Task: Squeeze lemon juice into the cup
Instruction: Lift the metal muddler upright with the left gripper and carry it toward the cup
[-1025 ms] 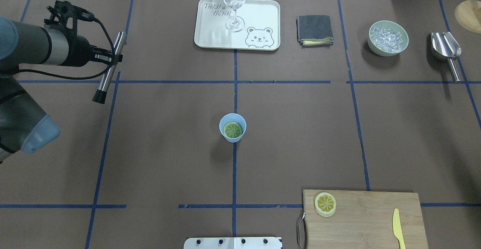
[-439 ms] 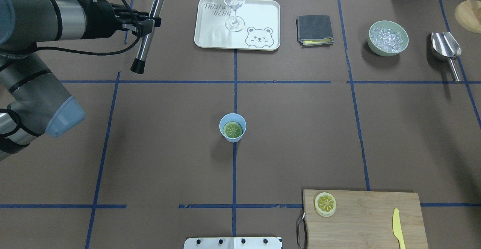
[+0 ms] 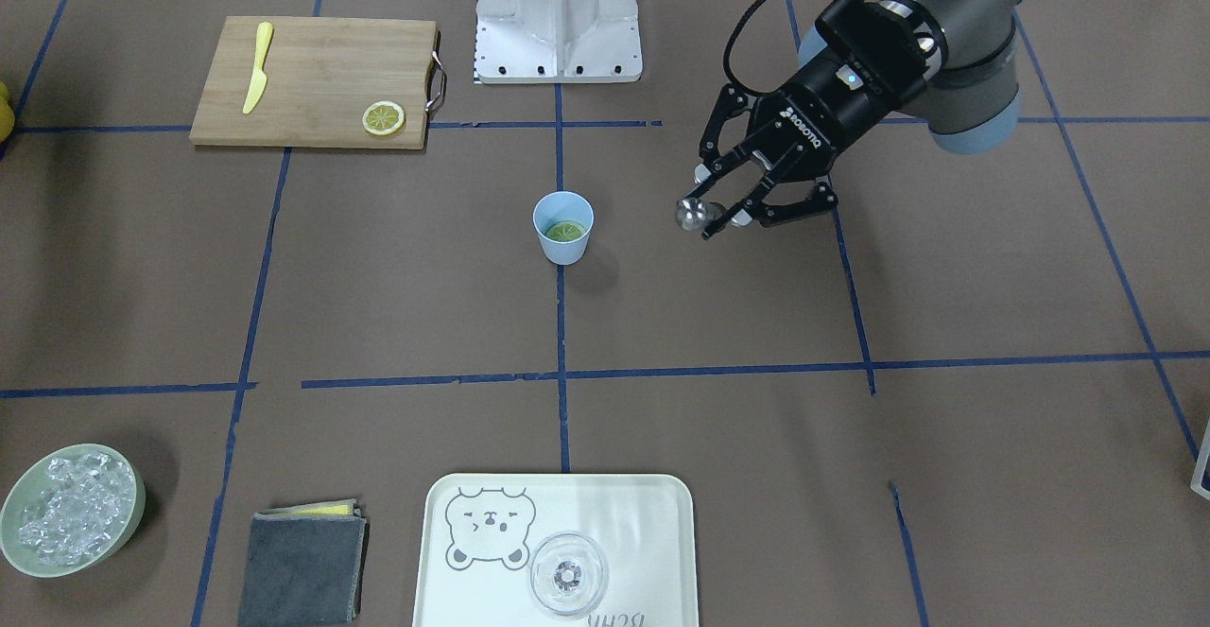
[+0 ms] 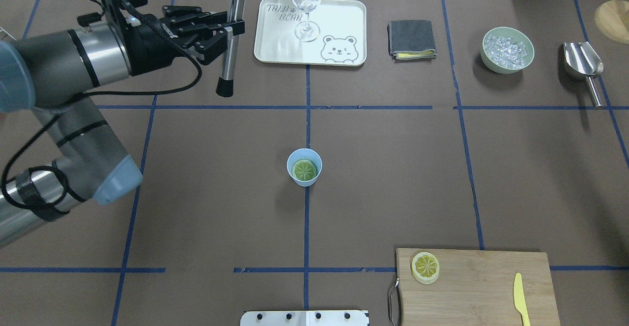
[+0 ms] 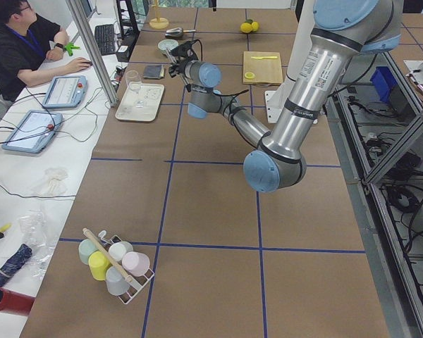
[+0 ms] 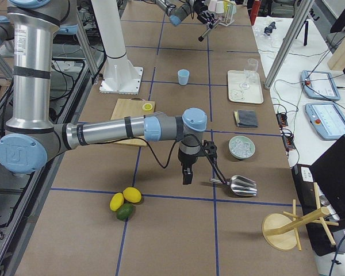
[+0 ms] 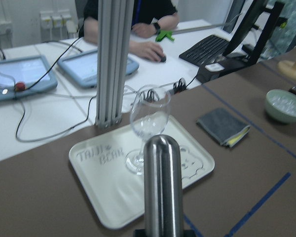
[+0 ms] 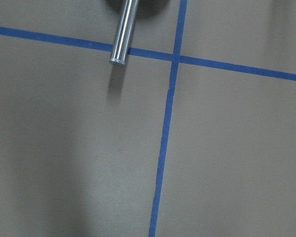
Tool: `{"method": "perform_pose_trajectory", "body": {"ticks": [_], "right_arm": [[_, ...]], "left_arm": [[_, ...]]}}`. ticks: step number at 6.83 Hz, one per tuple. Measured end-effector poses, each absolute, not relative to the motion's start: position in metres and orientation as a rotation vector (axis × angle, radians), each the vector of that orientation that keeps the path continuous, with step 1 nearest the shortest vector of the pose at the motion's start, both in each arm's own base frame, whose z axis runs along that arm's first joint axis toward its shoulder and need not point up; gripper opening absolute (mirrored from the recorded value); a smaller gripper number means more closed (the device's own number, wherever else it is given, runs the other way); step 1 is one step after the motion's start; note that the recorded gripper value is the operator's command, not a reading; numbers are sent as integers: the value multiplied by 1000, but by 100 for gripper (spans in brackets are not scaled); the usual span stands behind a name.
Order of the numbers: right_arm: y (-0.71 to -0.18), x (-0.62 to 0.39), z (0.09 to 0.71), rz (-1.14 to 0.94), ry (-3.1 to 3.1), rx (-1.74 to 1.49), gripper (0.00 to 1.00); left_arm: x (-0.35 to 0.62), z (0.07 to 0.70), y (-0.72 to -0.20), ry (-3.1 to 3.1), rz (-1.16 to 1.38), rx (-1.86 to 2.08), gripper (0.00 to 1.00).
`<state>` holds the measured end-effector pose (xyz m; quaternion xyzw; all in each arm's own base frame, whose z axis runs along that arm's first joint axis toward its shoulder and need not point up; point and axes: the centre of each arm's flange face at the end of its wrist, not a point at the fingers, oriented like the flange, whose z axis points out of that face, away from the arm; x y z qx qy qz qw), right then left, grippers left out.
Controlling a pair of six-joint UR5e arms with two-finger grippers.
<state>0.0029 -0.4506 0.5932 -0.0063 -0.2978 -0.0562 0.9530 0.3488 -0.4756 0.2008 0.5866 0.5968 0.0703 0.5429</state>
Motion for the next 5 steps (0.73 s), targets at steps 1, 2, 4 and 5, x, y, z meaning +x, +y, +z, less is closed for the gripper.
{"method": "perform_pose_trajectory", "body": {"ticks": [1, 2, 4, 5], "right_arm": [[-450, 6, 594, -108, -605, -12, 100], [-450, 9, 594, -100, -605, -12, 100], [-450, 14, 595, -88, -605, -10, 100], [-450, 17, 595, -82, -605, -9, 100]], "left_arm": [[380, 193, -452, 1482, 105, 1454, 0], [408, 195, -435, 1523, 58, 1519, 0], [451, 228, -416, 1507, 23, 1605, 0], [470, 238, -405, 1490, 9, 1602, 0]]}}
